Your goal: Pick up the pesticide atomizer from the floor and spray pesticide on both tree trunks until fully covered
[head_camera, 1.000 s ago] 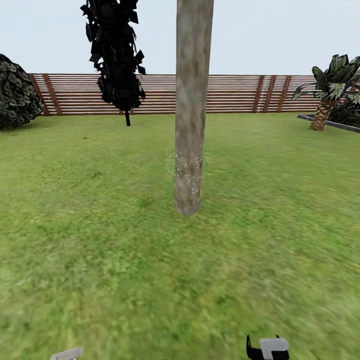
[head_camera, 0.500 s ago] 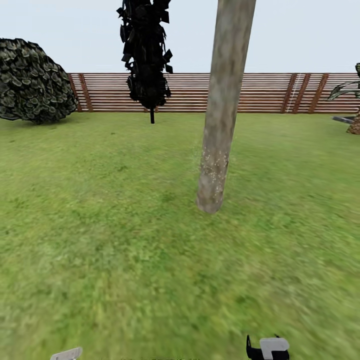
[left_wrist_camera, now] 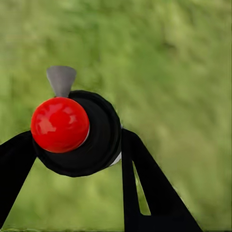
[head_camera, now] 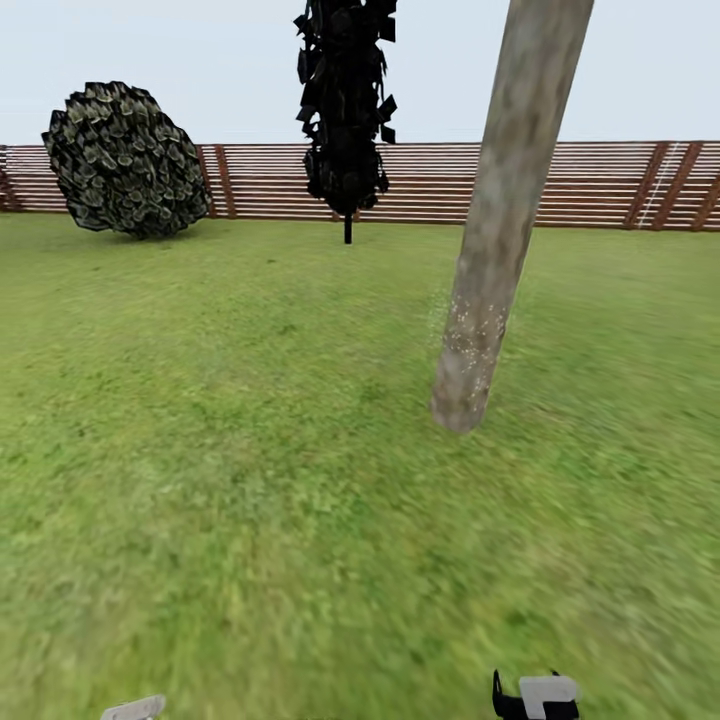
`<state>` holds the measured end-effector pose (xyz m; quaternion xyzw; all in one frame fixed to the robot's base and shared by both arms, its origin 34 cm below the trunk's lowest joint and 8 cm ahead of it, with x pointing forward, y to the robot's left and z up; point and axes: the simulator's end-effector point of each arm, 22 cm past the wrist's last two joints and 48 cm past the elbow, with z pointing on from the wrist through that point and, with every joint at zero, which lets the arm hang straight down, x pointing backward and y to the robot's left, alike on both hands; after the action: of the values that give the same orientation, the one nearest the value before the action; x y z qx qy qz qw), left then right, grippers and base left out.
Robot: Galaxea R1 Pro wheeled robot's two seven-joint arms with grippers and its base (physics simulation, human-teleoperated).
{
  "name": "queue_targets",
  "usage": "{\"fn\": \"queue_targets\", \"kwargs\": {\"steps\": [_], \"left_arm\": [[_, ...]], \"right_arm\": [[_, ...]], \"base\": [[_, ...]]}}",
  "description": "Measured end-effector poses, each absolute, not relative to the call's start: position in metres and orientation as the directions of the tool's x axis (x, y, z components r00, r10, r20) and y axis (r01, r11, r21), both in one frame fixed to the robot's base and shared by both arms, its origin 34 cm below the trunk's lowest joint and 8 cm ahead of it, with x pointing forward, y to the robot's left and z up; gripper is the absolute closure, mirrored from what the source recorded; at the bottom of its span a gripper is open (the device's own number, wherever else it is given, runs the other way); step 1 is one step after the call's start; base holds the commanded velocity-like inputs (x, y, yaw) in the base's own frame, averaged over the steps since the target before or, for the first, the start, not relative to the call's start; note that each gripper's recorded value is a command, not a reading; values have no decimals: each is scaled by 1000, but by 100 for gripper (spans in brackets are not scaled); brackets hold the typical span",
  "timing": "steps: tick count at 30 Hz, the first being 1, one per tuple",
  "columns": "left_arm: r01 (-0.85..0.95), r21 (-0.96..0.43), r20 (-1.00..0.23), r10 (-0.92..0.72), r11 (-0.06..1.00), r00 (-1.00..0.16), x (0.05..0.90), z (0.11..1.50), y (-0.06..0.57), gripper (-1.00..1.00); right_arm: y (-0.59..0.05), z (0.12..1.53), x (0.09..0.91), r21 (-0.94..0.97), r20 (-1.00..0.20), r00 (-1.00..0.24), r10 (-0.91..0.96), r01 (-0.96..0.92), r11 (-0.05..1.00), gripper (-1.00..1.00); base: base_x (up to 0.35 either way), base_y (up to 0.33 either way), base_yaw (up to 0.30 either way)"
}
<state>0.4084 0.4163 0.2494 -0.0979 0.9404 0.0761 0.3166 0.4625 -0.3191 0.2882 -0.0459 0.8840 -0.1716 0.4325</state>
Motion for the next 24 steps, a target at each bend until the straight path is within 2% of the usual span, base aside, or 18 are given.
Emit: {"fn": "queue_targets", "kwargs": {"steps": [24], "left_arm": [[-231,84,-602,-136,969,-787,405,246,416,100]], "right_arm": [[-319,284,459,-344,-742,-630,-230,64,937,-100]], "base": [[0,0,276]]}}
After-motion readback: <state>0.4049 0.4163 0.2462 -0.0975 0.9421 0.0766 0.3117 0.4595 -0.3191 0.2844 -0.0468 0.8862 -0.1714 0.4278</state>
